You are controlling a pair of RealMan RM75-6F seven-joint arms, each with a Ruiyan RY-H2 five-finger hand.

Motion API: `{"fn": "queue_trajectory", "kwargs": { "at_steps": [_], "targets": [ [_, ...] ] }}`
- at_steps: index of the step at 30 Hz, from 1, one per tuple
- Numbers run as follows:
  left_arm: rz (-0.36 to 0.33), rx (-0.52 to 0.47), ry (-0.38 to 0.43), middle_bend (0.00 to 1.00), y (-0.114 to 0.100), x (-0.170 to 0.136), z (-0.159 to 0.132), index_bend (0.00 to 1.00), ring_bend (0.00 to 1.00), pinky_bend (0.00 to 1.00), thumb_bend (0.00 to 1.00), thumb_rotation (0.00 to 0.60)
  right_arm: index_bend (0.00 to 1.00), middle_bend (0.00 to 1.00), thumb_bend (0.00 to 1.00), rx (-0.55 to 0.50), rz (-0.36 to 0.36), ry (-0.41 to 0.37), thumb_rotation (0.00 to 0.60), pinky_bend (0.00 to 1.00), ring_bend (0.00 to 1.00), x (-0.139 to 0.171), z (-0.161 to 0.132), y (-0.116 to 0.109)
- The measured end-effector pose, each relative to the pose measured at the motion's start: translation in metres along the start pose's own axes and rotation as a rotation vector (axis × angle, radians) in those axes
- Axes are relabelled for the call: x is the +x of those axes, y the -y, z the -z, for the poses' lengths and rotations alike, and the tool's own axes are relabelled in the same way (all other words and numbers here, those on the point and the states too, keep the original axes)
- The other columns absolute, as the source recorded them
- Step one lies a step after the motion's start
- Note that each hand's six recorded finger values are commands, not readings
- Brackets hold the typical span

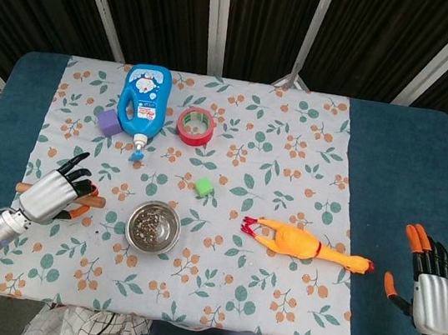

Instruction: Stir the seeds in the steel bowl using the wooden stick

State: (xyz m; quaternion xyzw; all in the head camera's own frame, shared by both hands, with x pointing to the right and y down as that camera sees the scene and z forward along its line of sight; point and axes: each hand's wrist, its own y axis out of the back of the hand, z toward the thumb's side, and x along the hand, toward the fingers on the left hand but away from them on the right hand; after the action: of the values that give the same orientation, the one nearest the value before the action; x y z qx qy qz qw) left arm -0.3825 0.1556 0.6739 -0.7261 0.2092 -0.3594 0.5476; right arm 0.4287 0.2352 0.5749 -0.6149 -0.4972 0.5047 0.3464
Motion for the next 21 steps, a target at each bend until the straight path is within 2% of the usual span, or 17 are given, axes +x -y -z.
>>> {"fn": "queue_trajectory", "kwargs": {
  "at_steps": [6,8,11,14,17,21],
  "targets": [
    [0.065,0.011,0.020,0.73,0.015,-0.005,-0.005,0.56,0.30,0.04,0.74,0.600,0.00,0.08,0.45,-0.001,0.000,0.002,0.600,0.00,0.00,0.000,0.000,0.000],
    [0.079,0.011,0.023,0.71,0.017,-0.006,-0.006,0.54,0.30,0.03,0.66,0.600,0.00,0.08,0.45,0.000,0.000,0.001,0.600,0.00,0.00,0.000,0.000,0.000],
    [0.097,0.011,0.019,0.66,0.021,-0.008,-0.005,0.51,0.30,0.03,0.53,0.600,0.00,0.08,0.45,0.000,-0.002,0.002,0.600,0.00,0.00,0.000,0.000,0.000],
    [0.111,0.001,0.007,0.56,0.024,-0.010,-0.004,0.45,0.27,0.01,0.43,0.600,0.00,0.08,0.45,0.003,-0.005,0.002,0.600,0.00,0.00,0.000,0.000,0.000],
    [0.109,-0.023,-0.013,0.47,0.024,-0.010,-0.005,0.40,0.23,0.00,0.38,0.600,0.00,0.08,0.45,0.003,-0.005,0.002,0.600,0.00,0.00,0.001,0.000,0.000],
    [0.105,-0.064,-0.037,0.43,0.025,-0.009,-0.007,0.36,0.22,0.00,0.36,0.600,0.00,0.08,0.45,0.001,-0.004,0.001,0.600,0.00,0.00,0.001,0.000,0.000]
  ]
}}
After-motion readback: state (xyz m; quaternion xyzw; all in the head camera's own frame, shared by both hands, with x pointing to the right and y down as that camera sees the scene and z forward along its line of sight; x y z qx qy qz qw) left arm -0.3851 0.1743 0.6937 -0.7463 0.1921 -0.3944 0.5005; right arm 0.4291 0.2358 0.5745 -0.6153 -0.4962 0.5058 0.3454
